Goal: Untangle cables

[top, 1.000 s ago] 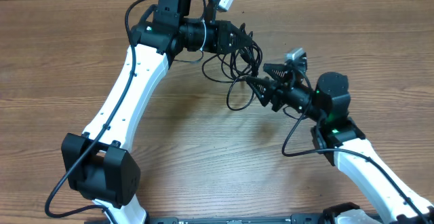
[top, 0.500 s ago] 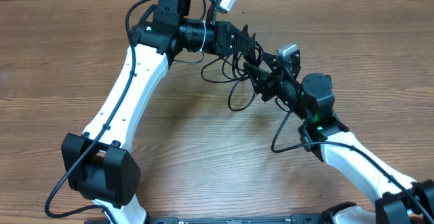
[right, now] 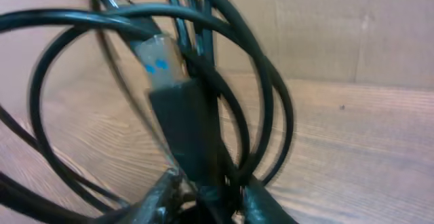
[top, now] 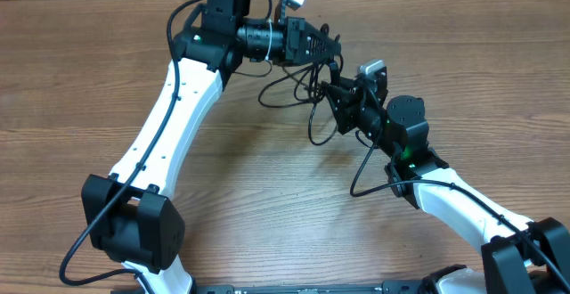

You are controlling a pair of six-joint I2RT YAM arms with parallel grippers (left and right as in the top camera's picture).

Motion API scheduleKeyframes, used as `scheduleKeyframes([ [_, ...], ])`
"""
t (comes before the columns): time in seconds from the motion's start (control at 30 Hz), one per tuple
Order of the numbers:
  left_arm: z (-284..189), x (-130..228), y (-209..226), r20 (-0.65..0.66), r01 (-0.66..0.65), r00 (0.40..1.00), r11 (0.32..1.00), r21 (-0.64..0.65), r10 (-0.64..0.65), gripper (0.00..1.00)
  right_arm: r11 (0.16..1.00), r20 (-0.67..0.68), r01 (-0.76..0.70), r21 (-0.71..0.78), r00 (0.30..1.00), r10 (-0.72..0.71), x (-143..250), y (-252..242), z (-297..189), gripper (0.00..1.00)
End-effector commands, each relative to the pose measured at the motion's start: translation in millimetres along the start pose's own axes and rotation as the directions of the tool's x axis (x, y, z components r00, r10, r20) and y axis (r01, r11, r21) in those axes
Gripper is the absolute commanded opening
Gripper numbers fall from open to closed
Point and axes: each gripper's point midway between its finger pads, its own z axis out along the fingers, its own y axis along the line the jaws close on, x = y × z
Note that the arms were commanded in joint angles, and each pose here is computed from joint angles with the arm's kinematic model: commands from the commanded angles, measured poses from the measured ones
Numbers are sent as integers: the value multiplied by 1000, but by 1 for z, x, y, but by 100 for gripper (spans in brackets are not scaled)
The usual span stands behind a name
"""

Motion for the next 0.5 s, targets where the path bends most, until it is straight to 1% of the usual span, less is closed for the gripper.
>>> scheduleKeyframes([
  [0.0,-1,5,-34,-24,-21,999,997,74,22,4,1000,2,-11,10,1000,11,-2,-1,4,14],
  [0.03,-1,6,-35,-30,-20,999,996,82,23,4,999,2,-35,10,999,35,-2,-1,4,7],
  [0.07,-1,7,-38,-37,-22,999,995,94,25,4,999,1,-40,11,999,40,-2,-1,4,4],
  [0.13,-2,8,-42,-45,-35,998,992,117,40,4,999,0,-45,18,999,45,-1,-3,3,4],
  [0.27,-5,2,-40,-22,-56,998,993,107,58,4,997,5,-72,39,997,72,-3,-13,1,4],
  [0.37,-11,-7,-30,20,-55,998,997,59,54,4,985,27,-147,96,989,145,-8,-39,-5,4],
  [0.47,-17,-13,-24,44,-52,998,998,37,50,4,959,27,-221,175,975,220,-4,-72,-15,4],
])
